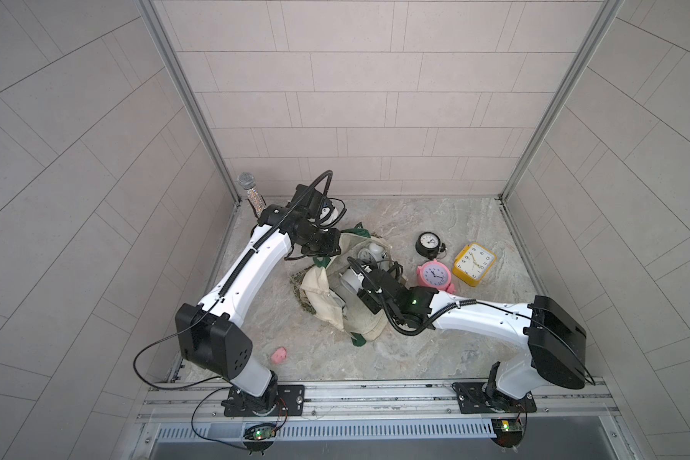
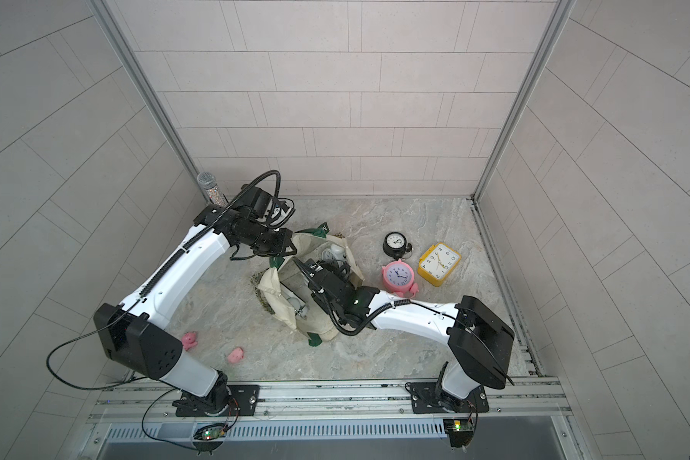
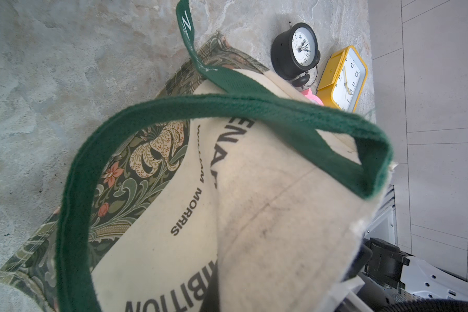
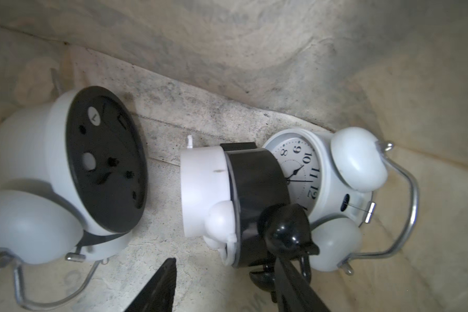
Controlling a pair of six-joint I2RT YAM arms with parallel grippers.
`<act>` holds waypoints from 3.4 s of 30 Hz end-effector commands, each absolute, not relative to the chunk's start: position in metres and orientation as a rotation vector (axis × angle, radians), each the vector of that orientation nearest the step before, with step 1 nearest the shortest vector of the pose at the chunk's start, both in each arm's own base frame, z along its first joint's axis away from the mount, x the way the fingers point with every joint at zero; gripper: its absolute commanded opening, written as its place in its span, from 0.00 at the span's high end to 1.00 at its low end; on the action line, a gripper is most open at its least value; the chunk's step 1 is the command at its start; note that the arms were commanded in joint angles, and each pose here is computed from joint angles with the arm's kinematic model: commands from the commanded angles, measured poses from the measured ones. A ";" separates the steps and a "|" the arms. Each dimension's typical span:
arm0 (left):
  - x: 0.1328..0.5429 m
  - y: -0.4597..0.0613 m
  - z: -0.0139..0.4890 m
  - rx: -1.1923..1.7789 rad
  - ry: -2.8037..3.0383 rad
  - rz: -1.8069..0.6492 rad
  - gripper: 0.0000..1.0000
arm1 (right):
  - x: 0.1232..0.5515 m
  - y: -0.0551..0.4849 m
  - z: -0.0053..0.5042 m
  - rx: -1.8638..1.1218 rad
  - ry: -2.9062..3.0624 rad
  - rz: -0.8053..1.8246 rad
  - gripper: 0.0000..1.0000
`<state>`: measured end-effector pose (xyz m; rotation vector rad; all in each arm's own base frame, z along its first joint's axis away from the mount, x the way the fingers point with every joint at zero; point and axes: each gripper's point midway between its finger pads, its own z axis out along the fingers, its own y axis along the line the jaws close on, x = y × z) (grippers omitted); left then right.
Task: Take the alarm clock out of the canvas bag
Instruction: Pick up the alarm from the canvas bag.
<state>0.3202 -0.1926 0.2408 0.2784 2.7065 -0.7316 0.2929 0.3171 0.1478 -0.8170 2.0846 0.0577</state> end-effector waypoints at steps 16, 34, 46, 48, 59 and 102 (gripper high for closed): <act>0.323 -0.194 0.239 0.294 2.697 -0.747 1.00 | 0.302 0.283 0.187 -0.728 2.058 0.071 0.36; 0.323 -0.197 0.239 0.298 2.700 -0.761 1.00 | 0.325 0.283 0.143 -0.768 2.165 0.045 0.42; 0.324 -0.197 0.237 0.301 2.706 -0.762 1.00 | 0.314 0.308 0.131 -0.858 2.198 0.242 0.53; 0.324 -0.197 0.238 0.302 2.704 -0.762 1.00 | 0.311 0.313 0.130 -0.875 2.207 0.275 0.56; 0.325 -0.199 0.238 0.301 2.702 -0.771 1.00 | 0.317 0.302 0.112 -0.863 2.266 0.107 0.65; 0.322 -0.197 0.239 0.304 2.700 -0.765 1.00 | 0.275 0.272 0.238 -0.830 2.070 0.250 1.00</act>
